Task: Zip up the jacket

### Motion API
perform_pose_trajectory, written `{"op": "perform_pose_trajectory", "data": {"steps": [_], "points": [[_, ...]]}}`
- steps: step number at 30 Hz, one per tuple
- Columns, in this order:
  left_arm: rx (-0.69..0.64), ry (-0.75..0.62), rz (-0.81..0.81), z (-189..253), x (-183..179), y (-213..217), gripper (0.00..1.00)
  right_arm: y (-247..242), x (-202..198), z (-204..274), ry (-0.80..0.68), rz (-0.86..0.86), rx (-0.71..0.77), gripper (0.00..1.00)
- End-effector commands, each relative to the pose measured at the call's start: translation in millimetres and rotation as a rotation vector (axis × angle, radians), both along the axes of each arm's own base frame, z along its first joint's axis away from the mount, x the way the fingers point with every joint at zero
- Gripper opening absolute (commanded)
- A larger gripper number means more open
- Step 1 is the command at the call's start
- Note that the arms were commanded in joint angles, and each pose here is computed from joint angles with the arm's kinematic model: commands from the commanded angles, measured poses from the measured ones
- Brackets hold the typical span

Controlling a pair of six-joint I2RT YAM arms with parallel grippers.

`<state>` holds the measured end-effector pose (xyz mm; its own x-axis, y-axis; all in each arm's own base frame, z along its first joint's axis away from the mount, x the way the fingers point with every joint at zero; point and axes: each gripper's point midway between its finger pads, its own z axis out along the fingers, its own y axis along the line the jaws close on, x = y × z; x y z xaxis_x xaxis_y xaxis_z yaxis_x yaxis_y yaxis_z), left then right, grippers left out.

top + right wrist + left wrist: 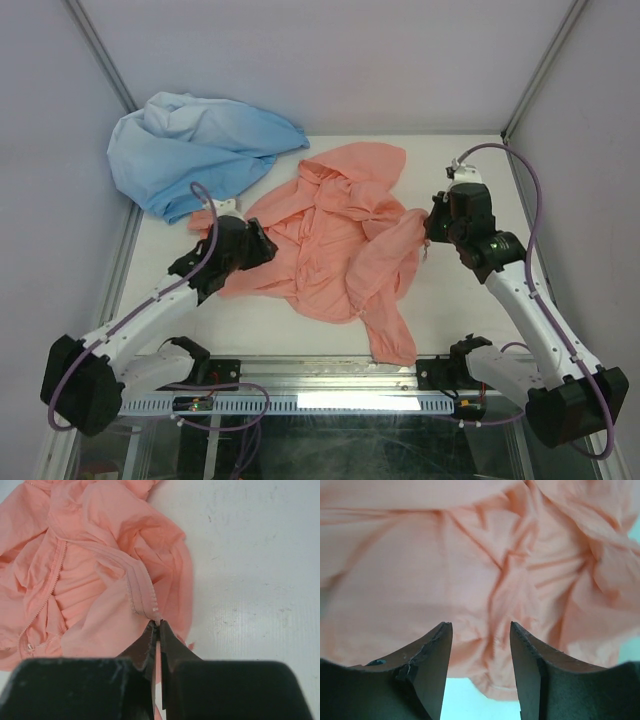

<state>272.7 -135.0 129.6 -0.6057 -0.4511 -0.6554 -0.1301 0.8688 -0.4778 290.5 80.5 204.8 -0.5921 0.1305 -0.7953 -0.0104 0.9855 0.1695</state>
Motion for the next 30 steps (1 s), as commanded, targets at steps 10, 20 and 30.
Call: {"op": "perform_pose_trajectory", "data": {"steps": [10,20,30], "points": [[0.005,0.104,-0.42,-40,1,-125,0.37,22,2,8,-0.044,0.087,0.089,0.0],[0.117,0.152,-0.408,-75,14,-119,0.06,21,11,7,-0.047,0.069,0.083,0.0],[0.268,-0.075,-0.065,78,130,4,0.0,-67,104,63,-0.089,-0.24,-0.216,0.0]]}}
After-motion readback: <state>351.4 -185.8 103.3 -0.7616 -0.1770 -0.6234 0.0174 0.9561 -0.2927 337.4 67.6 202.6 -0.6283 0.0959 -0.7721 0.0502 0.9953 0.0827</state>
